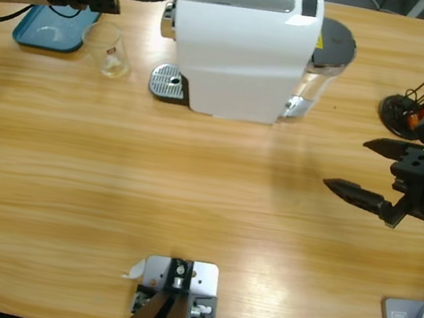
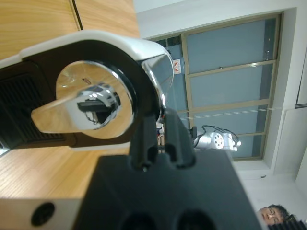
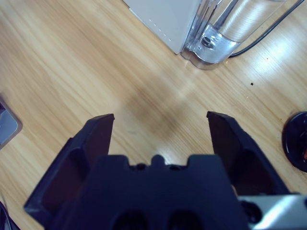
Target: Pour coffee
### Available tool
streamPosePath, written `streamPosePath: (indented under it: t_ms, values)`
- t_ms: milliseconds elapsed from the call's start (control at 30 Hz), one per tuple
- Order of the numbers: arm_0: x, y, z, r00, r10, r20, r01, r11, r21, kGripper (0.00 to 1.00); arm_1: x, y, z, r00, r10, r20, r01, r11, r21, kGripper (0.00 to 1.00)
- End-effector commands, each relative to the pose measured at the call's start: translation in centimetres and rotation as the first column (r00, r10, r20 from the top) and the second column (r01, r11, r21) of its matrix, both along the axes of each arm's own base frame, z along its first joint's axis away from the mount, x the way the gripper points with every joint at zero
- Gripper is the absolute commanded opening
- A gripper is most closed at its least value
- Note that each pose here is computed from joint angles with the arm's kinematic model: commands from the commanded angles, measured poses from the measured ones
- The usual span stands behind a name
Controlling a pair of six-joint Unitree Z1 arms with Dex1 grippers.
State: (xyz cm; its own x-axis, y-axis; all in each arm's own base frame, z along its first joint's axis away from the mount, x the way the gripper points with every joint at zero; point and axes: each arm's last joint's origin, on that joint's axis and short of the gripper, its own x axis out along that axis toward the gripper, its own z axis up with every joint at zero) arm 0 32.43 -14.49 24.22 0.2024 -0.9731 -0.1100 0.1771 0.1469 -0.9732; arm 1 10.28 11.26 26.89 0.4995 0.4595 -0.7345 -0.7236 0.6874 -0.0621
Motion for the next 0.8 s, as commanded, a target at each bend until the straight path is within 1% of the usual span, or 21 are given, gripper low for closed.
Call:
streamPosePath:
  t_ms: [33,133,200,400,467,767,800]
  values:
    - [-0.7,2.3,-0.1,1.000,0.025,-0.017,-0.025,1.000,-0.011,0.000,-0.2,-0.1,-0.1,1.000,-0.010,0.002,0.010,1.000,-0.009,0.803]
    - [-1.0,3.3,0.4,0.999,0.045,-0.009,-0.045,0.999,-0.016,0.000,-0.2,-0.1,0.0,1.000,-0.010,0.003,0.010,1.000,-0.008,0.803]
    - [-0.9,3.4,0.5,0.999,0.049,-0.008,-0.050,0.999,-0.016,0.000,-0.2,-0.1,0.0,1.000,-0.010,0.002,0.010,1.000,-0.007,0.803]
    - [0.1,1.0,-0.8,0.999,-0.001,-0.038,0.001,1.000,-0.010,0.000,-0.2,-0.2,0.0,1.000,-0.009,0.004,0.009,1.000,-0.006,0.803]
    - [0.2,0.5,-1.0,0.999,-0.018,-0.038,0.018,1.000,-0.011,0.000,-0.2,-0.2,0.0,1.000,-0.010,0.005,0.010,1.000,-0.007,0.803]
    - [0.6,0.3,-1.2,0.998,-0.033,-0.048,0.033,0.999,-0.015,0.000,-0.2,-0.2,0.0,1.000,-0.011,0.004,0.011,1.000,-0.006,0.803]
    - [0.7,0.2,-1.2,0.998,-0.034,-0.049,0.033,0.999,-0.016,0.022,-0.2,-0.2,0.0,1.000,-0.011,0.004,0.011,1.000,-0.006,0.803]
